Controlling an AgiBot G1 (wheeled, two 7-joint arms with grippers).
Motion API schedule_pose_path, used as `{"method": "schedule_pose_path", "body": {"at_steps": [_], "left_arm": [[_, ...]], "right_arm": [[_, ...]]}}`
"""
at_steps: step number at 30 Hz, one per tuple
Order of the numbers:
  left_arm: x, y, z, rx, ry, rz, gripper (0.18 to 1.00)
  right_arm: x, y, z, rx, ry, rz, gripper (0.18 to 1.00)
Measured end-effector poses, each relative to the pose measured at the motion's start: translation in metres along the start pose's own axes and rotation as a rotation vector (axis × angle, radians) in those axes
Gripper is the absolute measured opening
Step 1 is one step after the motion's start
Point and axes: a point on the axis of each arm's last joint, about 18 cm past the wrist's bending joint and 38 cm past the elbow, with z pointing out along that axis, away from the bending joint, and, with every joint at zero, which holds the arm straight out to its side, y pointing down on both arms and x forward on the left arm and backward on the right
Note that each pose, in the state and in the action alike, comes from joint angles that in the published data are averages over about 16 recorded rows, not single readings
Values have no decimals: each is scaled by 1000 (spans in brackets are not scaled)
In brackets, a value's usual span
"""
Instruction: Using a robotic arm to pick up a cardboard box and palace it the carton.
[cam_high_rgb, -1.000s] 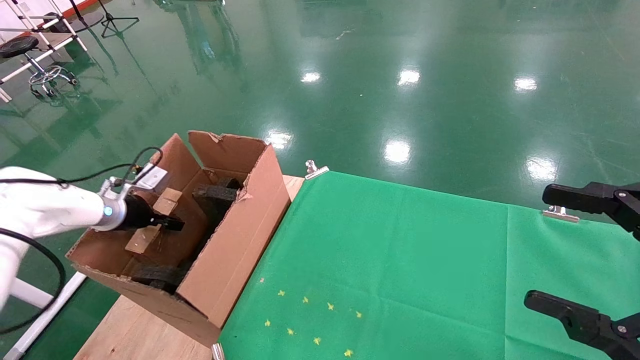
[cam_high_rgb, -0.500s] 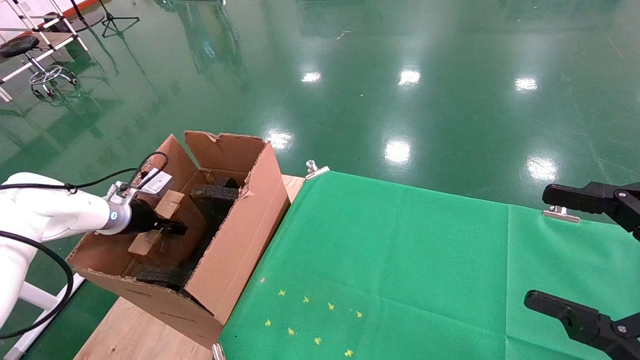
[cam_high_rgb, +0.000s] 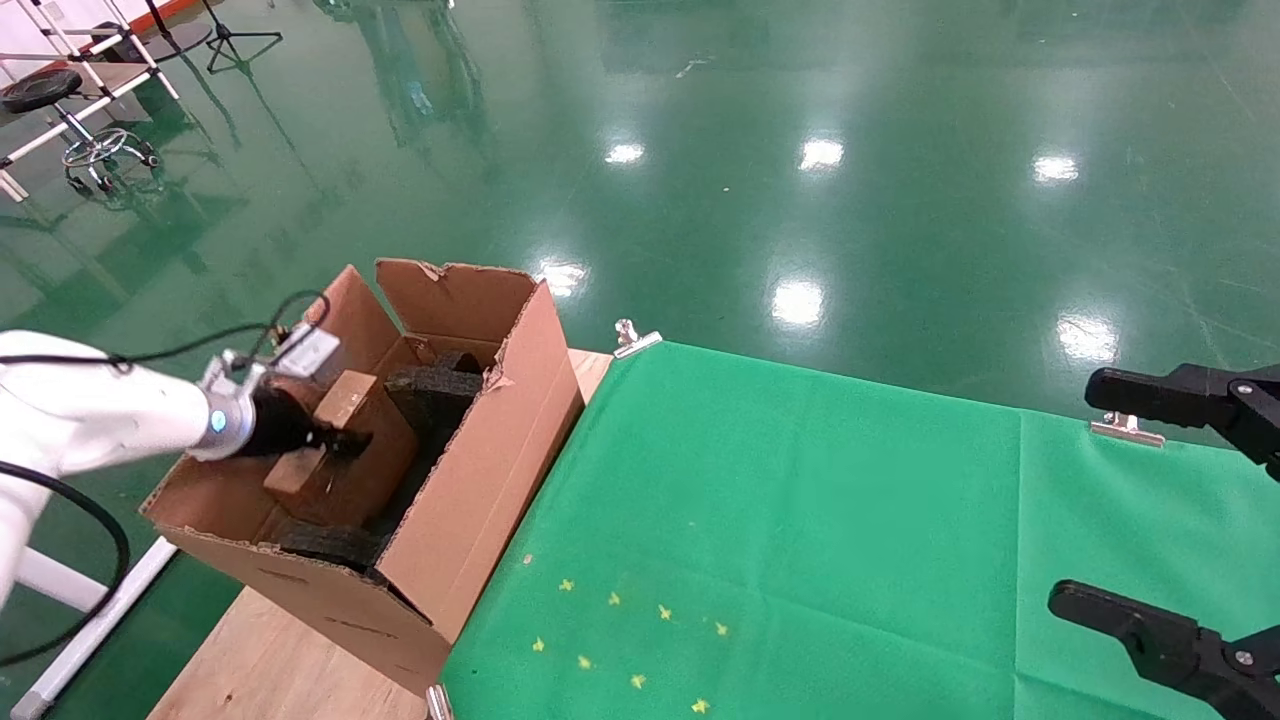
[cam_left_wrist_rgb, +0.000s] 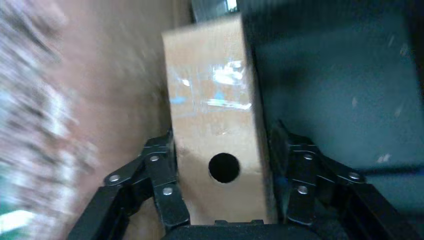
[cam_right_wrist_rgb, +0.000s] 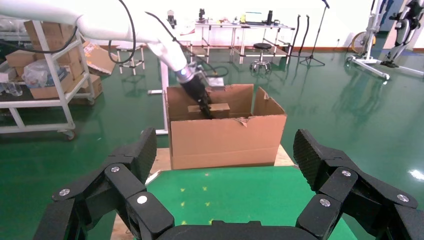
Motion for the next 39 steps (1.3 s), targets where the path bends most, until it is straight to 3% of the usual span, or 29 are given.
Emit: {"method": "schedule_pose_path", "body": {"at_steps": [9,21,30,39], "left_arm": [[-20,-30,-26,113,26,-43,777],[-45,-73,-87,312,118,-58,952],[-45,-82,-106,363,151,-39,994],[-22,-89,-105,407,228,-10,1000]], "right_arm": [[0,0,0,0,0,0,1001],[0,0,0,0,0,0,1001],[0,0,0,0,1,0,1001],[0,0,0,0,1,0,1001]]}}
